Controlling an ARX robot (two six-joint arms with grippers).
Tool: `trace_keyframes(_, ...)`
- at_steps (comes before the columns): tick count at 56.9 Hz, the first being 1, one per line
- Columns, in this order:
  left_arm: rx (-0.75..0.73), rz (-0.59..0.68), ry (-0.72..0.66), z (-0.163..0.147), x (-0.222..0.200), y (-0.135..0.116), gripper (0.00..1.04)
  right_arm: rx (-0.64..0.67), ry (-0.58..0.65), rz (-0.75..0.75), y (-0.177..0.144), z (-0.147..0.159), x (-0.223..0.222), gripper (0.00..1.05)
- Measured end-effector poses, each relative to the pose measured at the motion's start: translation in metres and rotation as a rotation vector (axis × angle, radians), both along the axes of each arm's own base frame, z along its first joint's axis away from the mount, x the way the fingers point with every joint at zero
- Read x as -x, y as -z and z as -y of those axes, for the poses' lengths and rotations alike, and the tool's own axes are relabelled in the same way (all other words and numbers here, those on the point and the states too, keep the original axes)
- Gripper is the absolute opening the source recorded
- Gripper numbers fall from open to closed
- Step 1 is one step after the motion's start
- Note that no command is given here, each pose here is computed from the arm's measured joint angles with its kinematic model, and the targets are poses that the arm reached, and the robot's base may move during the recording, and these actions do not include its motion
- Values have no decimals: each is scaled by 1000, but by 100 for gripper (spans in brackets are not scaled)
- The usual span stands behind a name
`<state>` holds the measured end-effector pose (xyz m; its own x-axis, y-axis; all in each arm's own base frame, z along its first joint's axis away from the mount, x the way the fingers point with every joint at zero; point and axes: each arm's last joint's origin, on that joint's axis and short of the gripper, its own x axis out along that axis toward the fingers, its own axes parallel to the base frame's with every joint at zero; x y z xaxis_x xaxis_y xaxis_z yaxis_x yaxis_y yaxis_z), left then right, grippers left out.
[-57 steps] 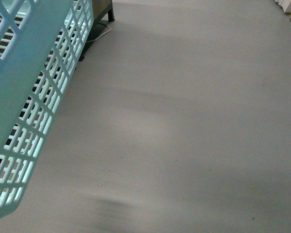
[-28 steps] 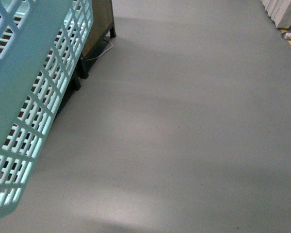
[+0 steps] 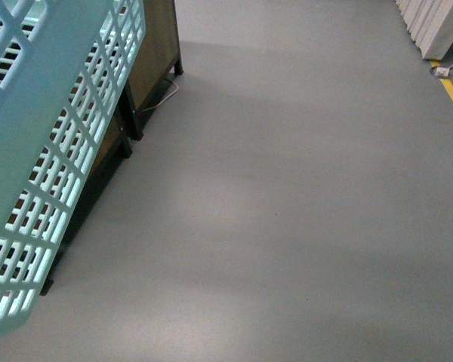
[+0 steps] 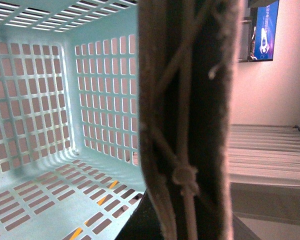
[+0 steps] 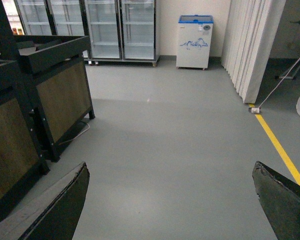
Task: Pick mango and avocado into basket
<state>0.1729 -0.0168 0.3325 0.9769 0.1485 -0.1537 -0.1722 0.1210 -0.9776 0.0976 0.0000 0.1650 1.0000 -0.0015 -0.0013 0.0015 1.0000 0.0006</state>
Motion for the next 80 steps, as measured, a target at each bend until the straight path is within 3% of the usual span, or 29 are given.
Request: trace_keyframes(80,2,5,-2,0,1,-1,6,0,0,0,0,0,0,97)
